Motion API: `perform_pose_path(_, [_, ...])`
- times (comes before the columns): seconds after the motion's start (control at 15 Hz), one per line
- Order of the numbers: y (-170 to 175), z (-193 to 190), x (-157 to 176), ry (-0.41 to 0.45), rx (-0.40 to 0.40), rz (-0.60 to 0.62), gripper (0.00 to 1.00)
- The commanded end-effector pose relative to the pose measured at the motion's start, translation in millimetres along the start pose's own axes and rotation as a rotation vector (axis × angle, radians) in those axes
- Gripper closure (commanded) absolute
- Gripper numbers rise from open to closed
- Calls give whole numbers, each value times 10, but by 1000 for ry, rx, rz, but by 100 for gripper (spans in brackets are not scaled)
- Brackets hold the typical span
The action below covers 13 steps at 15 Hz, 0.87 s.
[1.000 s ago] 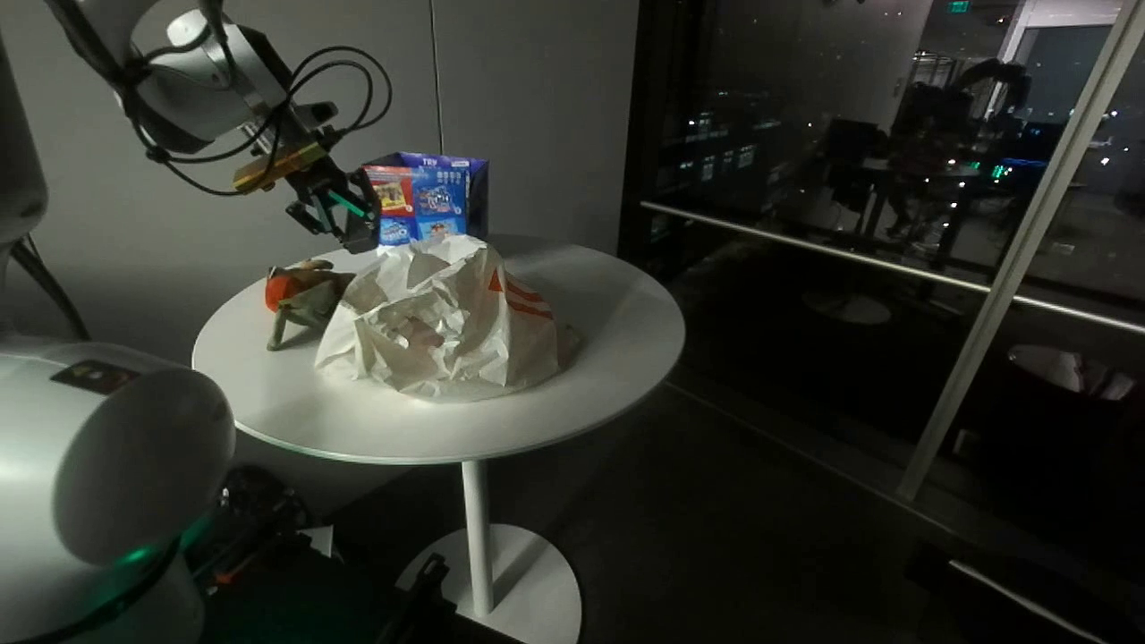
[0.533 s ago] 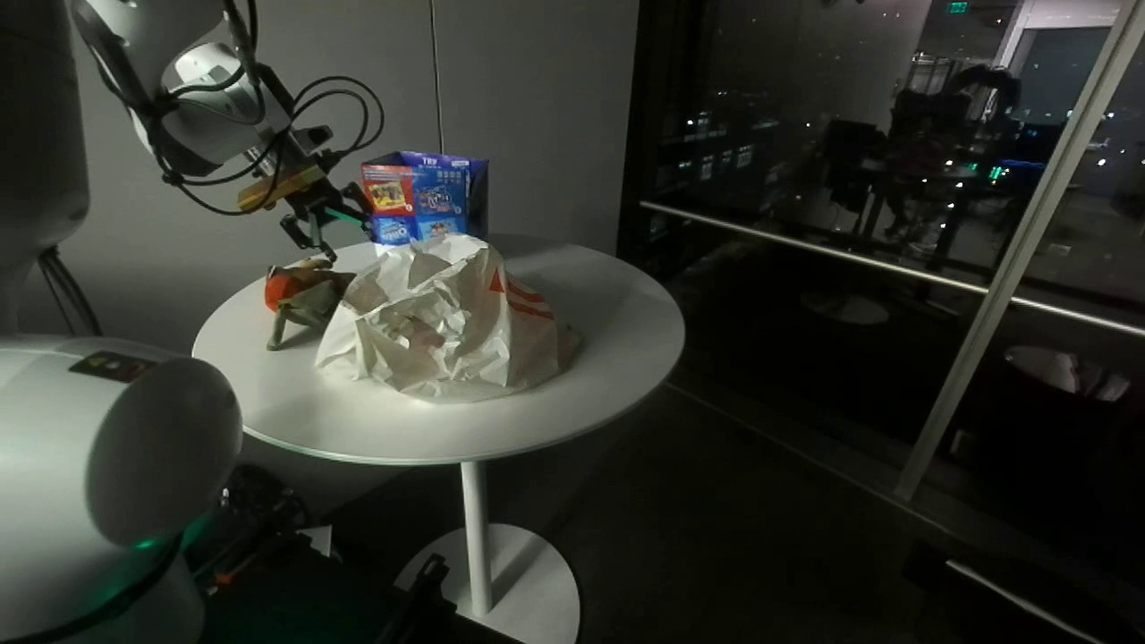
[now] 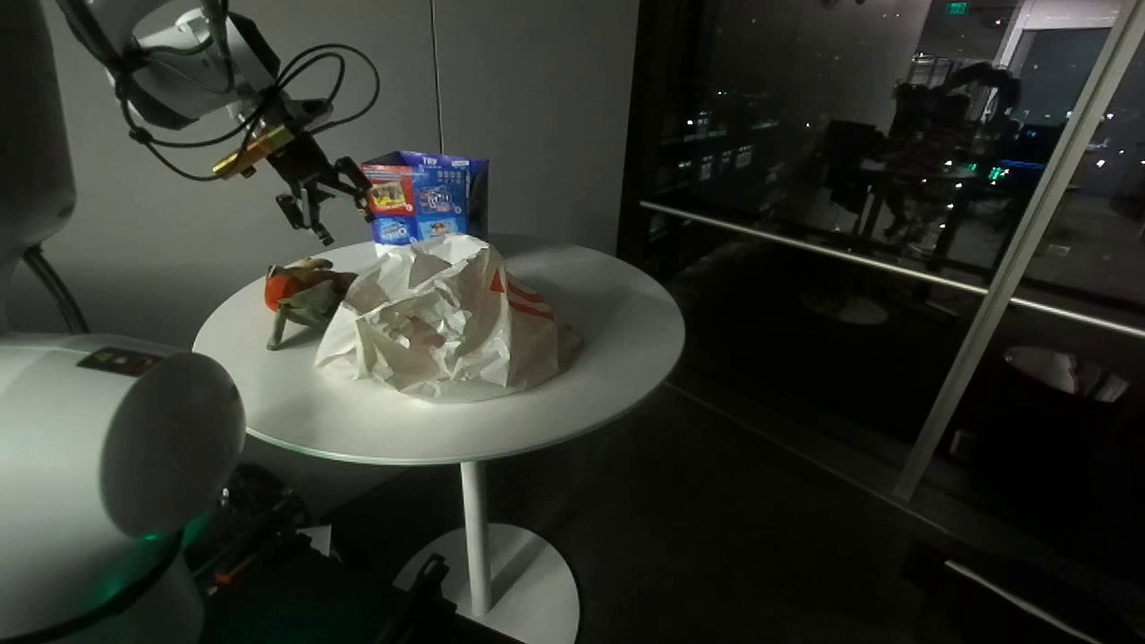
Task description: Remove the moose, radish and eraser from the plastic bag and place them on the table.
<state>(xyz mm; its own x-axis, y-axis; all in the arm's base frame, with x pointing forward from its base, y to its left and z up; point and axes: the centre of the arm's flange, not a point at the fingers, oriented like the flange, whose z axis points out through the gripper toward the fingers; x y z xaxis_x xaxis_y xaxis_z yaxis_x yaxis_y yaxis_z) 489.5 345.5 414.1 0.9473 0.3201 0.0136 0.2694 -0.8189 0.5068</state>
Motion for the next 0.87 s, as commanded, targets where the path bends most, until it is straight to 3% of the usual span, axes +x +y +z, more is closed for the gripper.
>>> perform_pose_path(0.0, [432, -316, -276, -179, 26, 80, 0])
perform_pose_path(0.27, [740, -501, -578, -222, 143, 67, 0])
perform_pose_path(0.47, [855, -508, -580, -211, 224, 43, 0])
perform_pose_path(0.53, [721, -537, -480, -216, 174, 62, 0])
perform_pose_path(0.8, [790, -497, -492, -225, 197, 53, 0])
